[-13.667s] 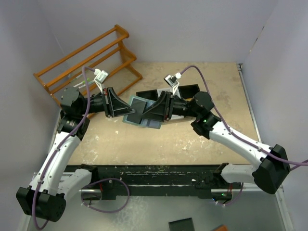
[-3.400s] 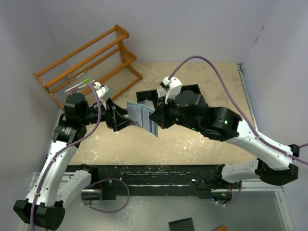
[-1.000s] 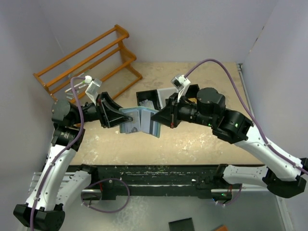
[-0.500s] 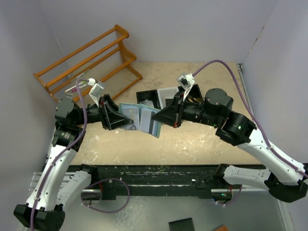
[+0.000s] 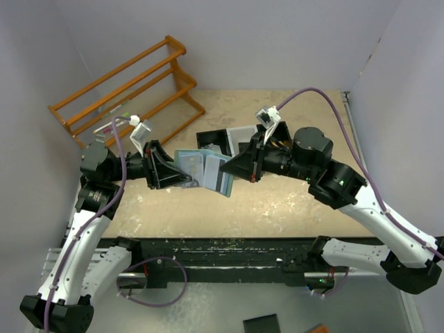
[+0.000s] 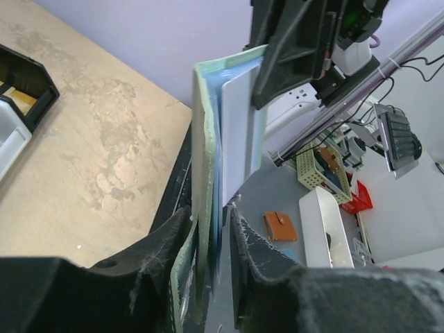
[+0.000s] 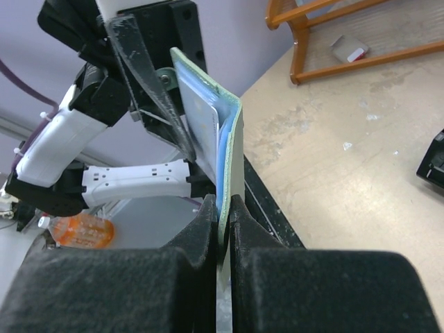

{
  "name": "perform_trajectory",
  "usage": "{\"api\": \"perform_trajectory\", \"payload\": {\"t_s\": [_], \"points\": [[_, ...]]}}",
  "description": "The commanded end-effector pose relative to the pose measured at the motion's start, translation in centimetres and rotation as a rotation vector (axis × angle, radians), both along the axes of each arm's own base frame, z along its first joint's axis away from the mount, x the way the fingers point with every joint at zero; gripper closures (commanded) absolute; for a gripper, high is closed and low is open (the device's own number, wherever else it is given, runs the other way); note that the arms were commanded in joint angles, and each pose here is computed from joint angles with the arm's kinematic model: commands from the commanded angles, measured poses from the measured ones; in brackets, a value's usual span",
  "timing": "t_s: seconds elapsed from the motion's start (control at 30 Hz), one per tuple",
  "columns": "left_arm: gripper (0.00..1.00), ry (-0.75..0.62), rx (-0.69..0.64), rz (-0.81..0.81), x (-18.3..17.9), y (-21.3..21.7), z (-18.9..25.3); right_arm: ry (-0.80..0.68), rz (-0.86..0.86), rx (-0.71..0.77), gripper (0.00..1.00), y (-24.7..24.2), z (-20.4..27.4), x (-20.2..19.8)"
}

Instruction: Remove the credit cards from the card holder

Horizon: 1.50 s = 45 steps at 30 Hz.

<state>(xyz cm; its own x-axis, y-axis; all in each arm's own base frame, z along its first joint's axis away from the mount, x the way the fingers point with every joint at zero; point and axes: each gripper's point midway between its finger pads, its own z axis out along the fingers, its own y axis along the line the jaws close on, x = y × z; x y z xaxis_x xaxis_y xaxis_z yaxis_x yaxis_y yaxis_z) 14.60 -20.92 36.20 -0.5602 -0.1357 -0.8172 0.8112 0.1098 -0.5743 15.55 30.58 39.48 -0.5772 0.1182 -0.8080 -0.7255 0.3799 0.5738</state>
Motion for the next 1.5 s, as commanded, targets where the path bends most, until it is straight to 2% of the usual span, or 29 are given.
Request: {"api": "perform_trajectory", "payload": {"t_s": [0.0,0.2,0.47,0.57,0.63,0.67,0.7,0.73,0.8,0.93,1.07,1.3,1.4,1.47], "points": [[0.70,-0.056,-0.037,-0.037,-1.0,0.1,2.1,-0.025,0.043,0.067,1.00,0.3,1.5,-0.4],[0.85,-0.049,-0.040,-0.035,-0.6,0.0,2.2,-0.016,0.066,0.085,1.00,0.6,1.4,-0.5],[0.97,-0.010,0.011,0.062,1.3,0.1,1.0,-0.019,0.092,0.110,1.00,-0.1,1.1,-0.6],[1.00,0.011,0.002,0.045,1.1,0.0,1.3,-0.019,0.081,0.102,1.00,-0.5,0.5,-0.2],[1.00,0.046,-0.017,0.005,0.7,-0.1,1.5,-0.009,0.071,0.087,0.91,-0.9,-0.4,0.4],[1.00,0.062,-0.027,-0.015,0.5,-0.2,1.6,-0.001,0.063,0.077,0.83,-1.2,-1.0,0.8],[1.00,0.080,-0.033,-0.026,0.5,-0.3,1.6,0.008,0.052,0.068,0.67,-1.5,-1.5,1.2],[1.00,0.094,-0.036,-0.034,0.5,-0.3,1.6,0.018,0.035,0.056,0.56,-1.9,-2.0,1.8],[1.00,0.096,-0.039,-0.038,0.4,-0.3,1.7,0.035,-0.005,0.036,0.37,-2.7,-2.7,2.8],[1.00,0.101,-0.035,-0.023,0.6,-0.3,1.7,0.002,-0.067,0.038,0.23,-3.8,-1.6,3.6],[1.00,0.095,-0.026,-0.010,0.8,-0.2,1.6,-0.034,-0.121,0.046,0.21,-4.8,0.5,3.8],[1.00,0.084,-0.027,0.006,1.1,-0.2,1.9,-0.083,-0.182,0.119,0.26,-6.5,4.4,2.8],[1.00,0.080,-0.028,-0.006,1.0,-0.3,1.9,-0.127,-0.087,0.208,0.31,-5.6,6.3,1.5],[1.00,0.071,-0.027,-0.019,0.9,-0.3,1.9,-0.073,0.044,0.267,0.35,-4.0,6.1,0.2]]}}
